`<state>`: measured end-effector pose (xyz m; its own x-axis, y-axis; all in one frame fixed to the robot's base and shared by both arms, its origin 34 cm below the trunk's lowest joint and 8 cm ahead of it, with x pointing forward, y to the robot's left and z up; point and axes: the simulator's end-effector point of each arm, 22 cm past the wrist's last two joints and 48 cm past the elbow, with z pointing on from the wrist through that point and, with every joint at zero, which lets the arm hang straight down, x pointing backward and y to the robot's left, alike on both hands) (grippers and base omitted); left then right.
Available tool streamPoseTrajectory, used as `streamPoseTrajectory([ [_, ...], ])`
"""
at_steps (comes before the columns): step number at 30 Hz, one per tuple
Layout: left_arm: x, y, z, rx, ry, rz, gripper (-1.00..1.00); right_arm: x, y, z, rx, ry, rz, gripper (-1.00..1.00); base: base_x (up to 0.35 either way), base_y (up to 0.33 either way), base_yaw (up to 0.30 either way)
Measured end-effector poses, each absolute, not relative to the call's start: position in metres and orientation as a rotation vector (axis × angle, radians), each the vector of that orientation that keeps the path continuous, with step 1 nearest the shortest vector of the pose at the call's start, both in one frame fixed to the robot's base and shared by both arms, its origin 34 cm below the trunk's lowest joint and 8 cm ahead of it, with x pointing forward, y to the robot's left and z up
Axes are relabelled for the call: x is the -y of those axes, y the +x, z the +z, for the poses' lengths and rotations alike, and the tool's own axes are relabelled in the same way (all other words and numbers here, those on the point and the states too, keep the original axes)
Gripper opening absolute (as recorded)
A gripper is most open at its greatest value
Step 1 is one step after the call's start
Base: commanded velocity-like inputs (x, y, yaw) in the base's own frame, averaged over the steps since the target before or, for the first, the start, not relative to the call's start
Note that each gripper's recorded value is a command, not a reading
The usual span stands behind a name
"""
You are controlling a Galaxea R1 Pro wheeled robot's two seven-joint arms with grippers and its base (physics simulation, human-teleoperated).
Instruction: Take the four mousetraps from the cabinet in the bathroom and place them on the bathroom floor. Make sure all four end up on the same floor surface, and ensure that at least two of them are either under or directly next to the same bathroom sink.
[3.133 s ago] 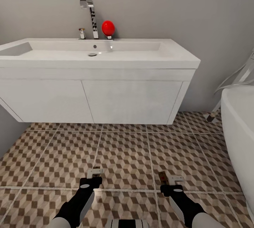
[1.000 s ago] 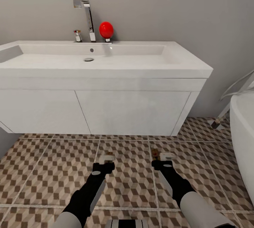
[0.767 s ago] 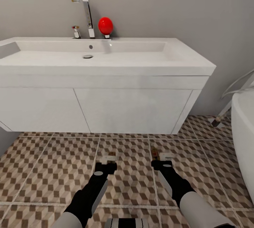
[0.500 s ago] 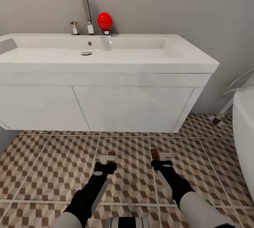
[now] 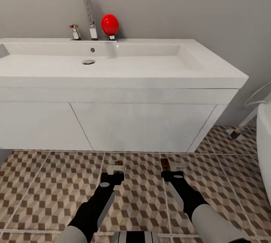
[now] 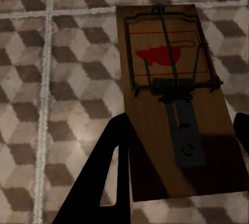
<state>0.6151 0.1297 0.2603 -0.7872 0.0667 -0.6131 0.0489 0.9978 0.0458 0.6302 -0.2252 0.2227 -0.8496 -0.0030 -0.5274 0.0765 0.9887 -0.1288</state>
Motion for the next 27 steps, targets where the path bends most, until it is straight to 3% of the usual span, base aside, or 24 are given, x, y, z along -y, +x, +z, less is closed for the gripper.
streamPoseTrajectory([
  [8,-0.136,0.615,0.259,-2.484,0.059,0.043,-1.00,0.225,0.629,0.221,-2.584,0.053,-0.195,-1.00,0.243,0.000,0.000],
  [16,-0.175,0.617,0.252,-2.502,-0.060,0.086,-1.00,0.237,0.598,0.196,-2.649,0.041,-0.234,-1.00,0.017,0.000,0.000],
  [27,-0.180,0.624,0.249,-2.508,-0.068,0.092,-1.00,0.237,0.588,0.189,-2.657,0.037,-0.240,-1.00,0.000,0.000,0.000],
])
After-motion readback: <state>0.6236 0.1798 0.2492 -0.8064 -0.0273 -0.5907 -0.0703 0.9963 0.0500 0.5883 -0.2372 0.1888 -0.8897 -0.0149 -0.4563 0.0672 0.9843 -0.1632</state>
